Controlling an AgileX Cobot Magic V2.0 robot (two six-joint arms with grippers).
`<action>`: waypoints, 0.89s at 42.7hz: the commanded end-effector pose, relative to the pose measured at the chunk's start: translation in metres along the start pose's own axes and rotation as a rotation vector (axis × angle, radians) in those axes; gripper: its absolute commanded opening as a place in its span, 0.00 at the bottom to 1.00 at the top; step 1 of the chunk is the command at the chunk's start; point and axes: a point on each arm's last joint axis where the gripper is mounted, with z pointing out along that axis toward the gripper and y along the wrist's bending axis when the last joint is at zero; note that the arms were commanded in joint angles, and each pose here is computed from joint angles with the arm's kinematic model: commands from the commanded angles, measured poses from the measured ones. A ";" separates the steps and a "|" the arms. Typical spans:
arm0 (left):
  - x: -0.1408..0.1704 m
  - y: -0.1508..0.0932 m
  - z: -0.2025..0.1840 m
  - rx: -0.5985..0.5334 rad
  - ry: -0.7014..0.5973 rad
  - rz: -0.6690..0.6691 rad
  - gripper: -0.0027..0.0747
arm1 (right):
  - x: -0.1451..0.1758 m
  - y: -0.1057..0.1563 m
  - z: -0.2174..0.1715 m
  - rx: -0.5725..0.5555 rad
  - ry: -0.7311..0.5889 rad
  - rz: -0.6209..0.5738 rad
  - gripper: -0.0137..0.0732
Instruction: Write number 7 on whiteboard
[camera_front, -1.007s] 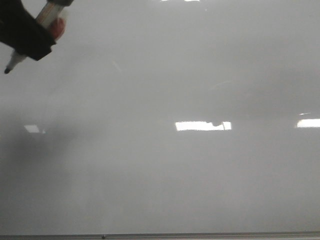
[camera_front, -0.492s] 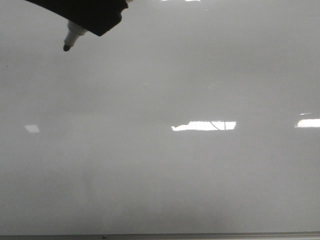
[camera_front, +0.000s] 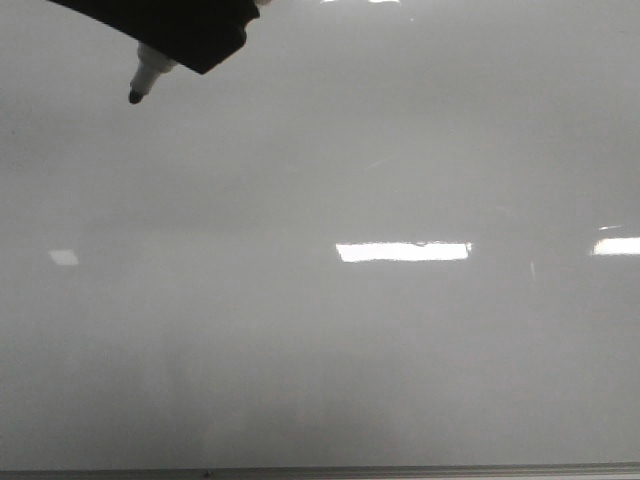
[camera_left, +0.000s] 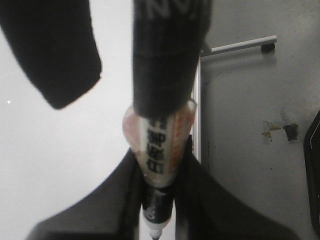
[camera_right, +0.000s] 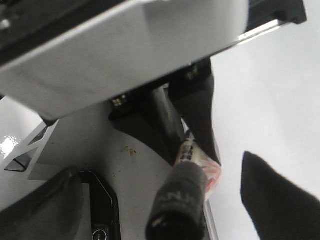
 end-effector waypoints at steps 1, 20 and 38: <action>-0.011 0.007 -0.013 -0.072 -0.091 0.002 0.02 | -0.015 -0.003 -0.009 0.036 -0.099 -0.004 0.84; -0.011 0.008 -0.013 -0.076 -0.093 -0.001 0.02 | -0.016 -0.004 -0.009 0.045 -0.109 -0.003 0.07; -0.013 0.011 -0.016 -0.103 -0.124 -0.076 0.93 | -0.016 -0.005 -0.009 0.052 -0.114 -0.001 0.08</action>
